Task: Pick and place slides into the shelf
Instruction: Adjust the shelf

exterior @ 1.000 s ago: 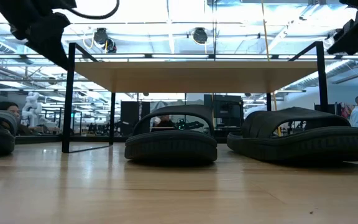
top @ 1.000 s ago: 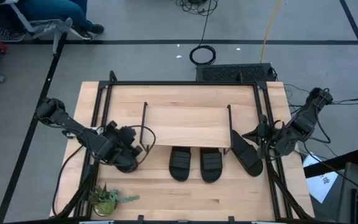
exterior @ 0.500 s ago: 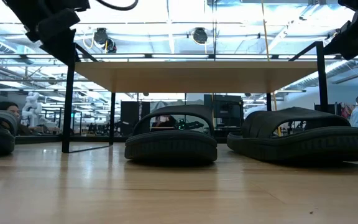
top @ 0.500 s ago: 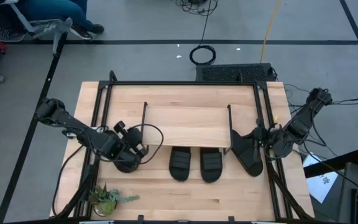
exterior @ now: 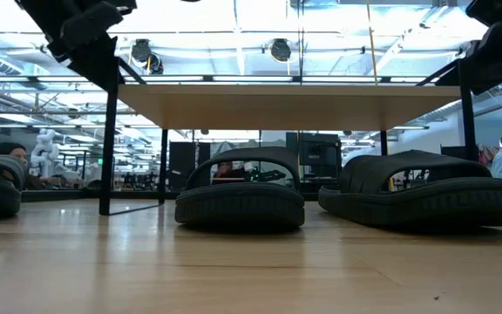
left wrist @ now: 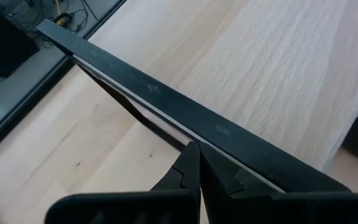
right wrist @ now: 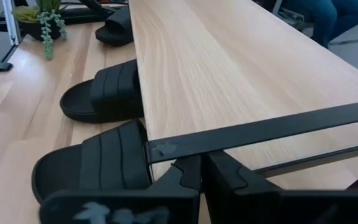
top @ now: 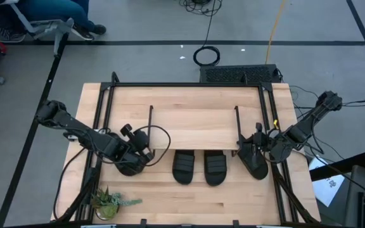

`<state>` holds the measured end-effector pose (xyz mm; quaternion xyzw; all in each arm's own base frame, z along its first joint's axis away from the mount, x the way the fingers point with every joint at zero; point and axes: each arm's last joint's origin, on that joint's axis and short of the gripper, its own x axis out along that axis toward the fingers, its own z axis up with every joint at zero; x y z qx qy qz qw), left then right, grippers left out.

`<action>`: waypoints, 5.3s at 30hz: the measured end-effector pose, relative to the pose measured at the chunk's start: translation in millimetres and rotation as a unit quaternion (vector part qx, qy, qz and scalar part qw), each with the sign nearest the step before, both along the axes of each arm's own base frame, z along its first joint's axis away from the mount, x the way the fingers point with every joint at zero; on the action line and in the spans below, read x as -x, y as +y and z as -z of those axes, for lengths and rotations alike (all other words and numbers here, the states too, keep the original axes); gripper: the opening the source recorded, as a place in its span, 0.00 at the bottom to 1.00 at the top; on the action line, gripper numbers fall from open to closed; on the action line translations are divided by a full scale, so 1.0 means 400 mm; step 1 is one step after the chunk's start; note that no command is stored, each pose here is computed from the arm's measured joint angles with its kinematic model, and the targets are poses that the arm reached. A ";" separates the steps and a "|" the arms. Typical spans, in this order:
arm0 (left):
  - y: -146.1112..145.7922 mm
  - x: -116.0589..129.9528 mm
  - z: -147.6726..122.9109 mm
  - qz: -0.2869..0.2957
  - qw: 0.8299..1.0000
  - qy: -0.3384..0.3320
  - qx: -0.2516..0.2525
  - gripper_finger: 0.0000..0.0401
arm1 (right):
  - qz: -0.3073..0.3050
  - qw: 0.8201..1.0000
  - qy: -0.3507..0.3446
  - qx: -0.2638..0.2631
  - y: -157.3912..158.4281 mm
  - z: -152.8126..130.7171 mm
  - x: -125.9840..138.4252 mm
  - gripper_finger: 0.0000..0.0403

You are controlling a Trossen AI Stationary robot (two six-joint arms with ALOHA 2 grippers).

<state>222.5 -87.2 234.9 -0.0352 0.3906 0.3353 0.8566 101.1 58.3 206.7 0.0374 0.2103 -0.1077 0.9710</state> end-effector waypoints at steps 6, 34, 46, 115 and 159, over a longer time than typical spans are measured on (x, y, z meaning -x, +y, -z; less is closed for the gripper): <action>-0.010 -0.001 0.006 0.001 1.000 0.000 0.004 0.00 | -0.015 1.000 0.001 -0.016 0.004 -0.002 -0.002 0.00; -0.106 0.003 0.040 0.078 0.996 0.009 0.046 0.00 | -0.053 0.997 0.012 -0.049 0.023 0.002 -0.039 0.00; -0.097 0.015 0.041 0.057 0.997 0.023 0.036 0.00 | -0.041 0.998 0.015 -0.048 0.025 0.006 -0.053 0.00; -0.118 0.038 0.036 0.098 0.995 0.032 -0.018 0.00 | 0.094 0.991 -0.014 0.092 0.027 0.028 -0.036 0.00; -0.107 0.177 0.002 0.024 0.980 -0.052 -0.190 0.00 | 0.110 0.988 0.059 0.088 -0.159 -0.351 0.170 0.00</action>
